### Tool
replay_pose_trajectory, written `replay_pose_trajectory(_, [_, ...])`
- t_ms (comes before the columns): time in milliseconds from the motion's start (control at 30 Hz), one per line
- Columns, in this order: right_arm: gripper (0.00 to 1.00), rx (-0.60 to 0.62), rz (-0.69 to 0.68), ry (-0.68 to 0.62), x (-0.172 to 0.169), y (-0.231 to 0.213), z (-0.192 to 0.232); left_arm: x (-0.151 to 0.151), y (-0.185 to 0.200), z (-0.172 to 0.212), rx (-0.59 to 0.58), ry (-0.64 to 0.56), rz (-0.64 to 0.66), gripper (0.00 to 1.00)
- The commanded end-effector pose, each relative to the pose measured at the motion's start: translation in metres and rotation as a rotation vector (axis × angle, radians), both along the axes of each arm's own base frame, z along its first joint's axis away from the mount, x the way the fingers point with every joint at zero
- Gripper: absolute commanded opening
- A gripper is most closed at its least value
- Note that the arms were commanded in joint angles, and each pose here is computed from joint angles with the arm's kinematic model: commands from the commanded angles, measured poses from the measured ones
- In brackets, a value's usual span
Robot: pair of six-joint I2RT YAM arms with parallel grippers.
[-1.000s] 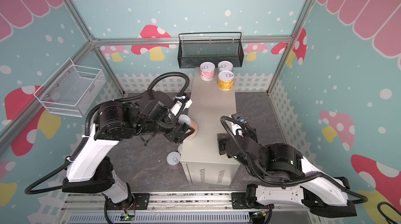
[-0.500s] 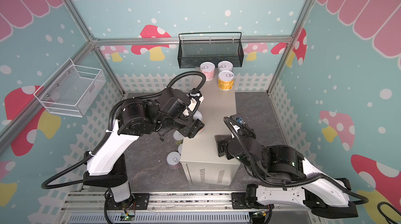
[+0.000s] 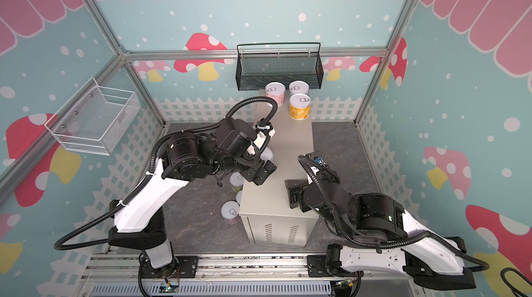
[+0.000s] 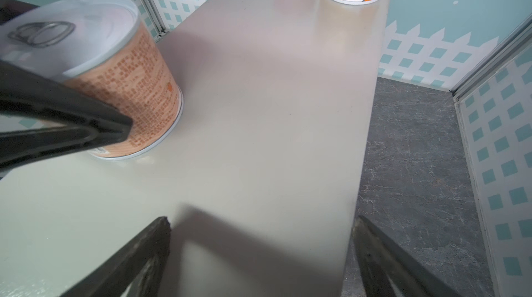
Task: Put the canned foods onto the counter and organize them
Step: 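Lift the orange can with the left gripper toward the right gripper above the cabinet, then carry the orange can with the left gripper toward the pink and yellow cans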
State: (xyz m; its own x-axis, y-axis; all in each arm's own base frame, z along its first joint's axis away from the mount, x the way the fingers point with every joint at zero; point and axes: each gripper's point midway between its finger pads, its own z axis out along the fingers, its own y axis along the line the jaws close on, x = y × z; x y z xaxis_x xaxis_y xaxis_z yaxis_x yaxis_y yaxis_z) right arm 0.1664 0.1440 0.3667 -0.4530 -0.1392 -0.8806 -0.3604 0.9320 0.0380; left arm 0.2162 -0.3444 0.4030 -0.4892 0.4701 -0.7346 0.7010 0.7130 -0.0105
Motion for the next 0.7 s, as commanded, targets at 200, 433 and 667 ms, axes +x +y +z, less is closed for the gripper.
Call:
replay_pose_trajectory(200, [0.99,-0.019,0.001,-0.012,0.005,0.011,0.0,-0.022,0.019,0.022,-0.123,-0.055,-0.084,0.92])
replay_pose_trajectory(433, [1.0,-0.033,0.003,-0.01,0.008,0.021,-0.002,-0.026,0.016,0.007,-0.14,-0.067,-0.12,0.81])
replay_pose_trajectory(667, [0.99,-0.013,-0.009,-0.014,0.008,0.017,0.001,-0.01,0.007,0.0,-0.147,-0.111,-0.093,0.73])
